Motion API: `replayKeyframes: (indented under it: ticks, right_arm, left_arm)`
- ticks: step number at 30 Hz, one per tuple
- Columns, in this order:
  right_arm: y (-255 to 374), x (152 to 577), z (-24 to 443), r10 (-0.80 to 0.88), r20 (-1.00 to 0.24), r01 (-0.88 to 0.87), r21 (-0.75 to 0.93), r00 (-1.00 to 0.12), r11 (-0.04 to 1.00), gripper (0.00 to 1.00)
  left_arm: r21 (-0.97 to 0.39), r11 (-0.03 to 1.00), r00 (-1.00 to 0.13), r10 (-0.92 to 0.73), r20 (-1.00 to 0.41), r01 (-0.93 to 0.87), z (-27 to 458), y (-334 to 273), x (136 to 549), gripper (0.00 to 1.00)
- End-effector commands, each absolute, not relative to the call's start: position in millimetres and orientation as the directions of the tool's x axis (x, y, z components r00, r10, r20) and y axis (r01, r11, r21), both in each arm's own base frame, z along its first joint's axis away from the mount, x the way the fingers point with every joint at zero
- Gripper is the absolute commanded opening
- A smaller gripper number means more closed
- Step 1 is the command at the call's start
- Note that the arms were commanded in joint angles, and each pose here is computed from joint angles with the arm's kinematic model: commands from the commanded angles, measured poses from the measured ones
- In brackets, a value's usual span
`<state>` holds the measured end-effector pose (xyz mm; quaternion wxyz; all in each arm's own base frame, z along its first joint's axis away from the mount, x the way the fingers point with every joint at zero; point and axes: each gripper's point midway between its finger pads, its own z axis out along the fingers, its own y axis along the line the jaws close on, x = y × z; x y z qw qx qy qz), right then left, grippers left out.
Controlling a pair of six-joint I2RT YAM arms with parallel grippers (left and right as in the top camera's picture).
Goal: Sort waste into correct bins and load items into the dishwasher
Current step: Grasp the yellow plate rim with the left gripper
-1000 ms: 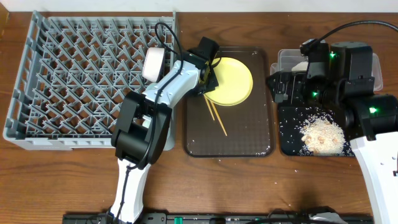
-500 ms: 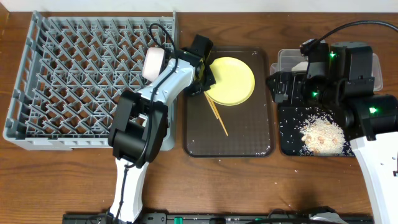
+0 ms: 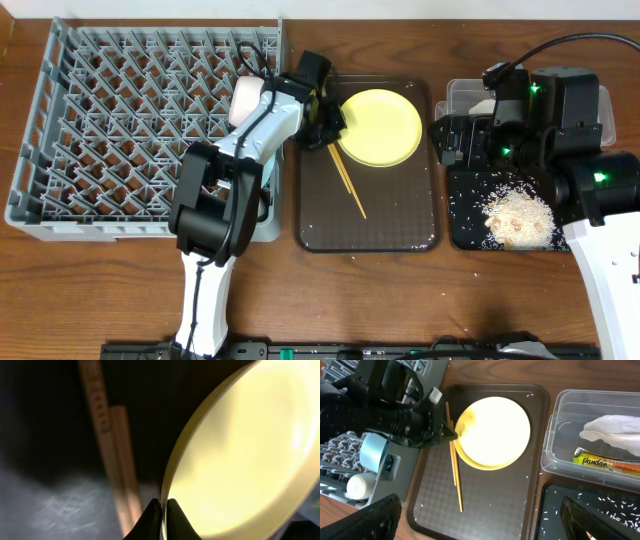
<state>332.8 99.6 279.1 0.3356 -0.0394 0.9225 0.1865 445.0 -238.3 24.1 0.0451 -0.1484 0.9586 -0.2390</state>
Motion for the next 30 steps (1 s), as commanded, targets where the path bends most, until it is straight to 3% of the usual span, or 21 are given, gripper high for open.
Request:
replayKeyframes:
  ticks: [1, 10, 18, 23, 30]
  right_arm:
    - [99, 334, 281, 0.063, -0.635, -0.189, 0.322, -0.77, 0.928, 0.99]
    - [99, 334, 281, 0.063, -0.635, -0.189, 0.322, -0.77, 0.928, 0.99]
    - [99, 334, 281, 0.063, -0.635, -0.189, 0.322, -0.77, 0.928, 0.99]
    - [99, 334, 281, 0.063, -0.635, -0.189, 0.322, -0.77, 0.928, 0.99]
    - [99, 334, 281, 0.063, -0.635, -0.189, 0.322, -0.77, 0.928, 0.99]
  left_arm:
    - [-0.529, 0.816, -0.965, -0.261, 0.023, -0.233, 20, -248, 441, 0.07]
    - [-0.534, 0.817, -0.967, -0.255, 0.003, -0.217, 21, -248, 445, 0.08]
    - [-0.485, 0.836, -0.957, -0.291, 0.001, -0.255, 16, -232, 446, 0.4]
    - [-0.53, 0.813, -0.961, -0.276, 0.017, -0.243, 21, -237, 447, 0.47]
    - [-0.503, 0.836, -0.962, -0.272, -0.031, -0.22, 17, -236, 451, 0.48]
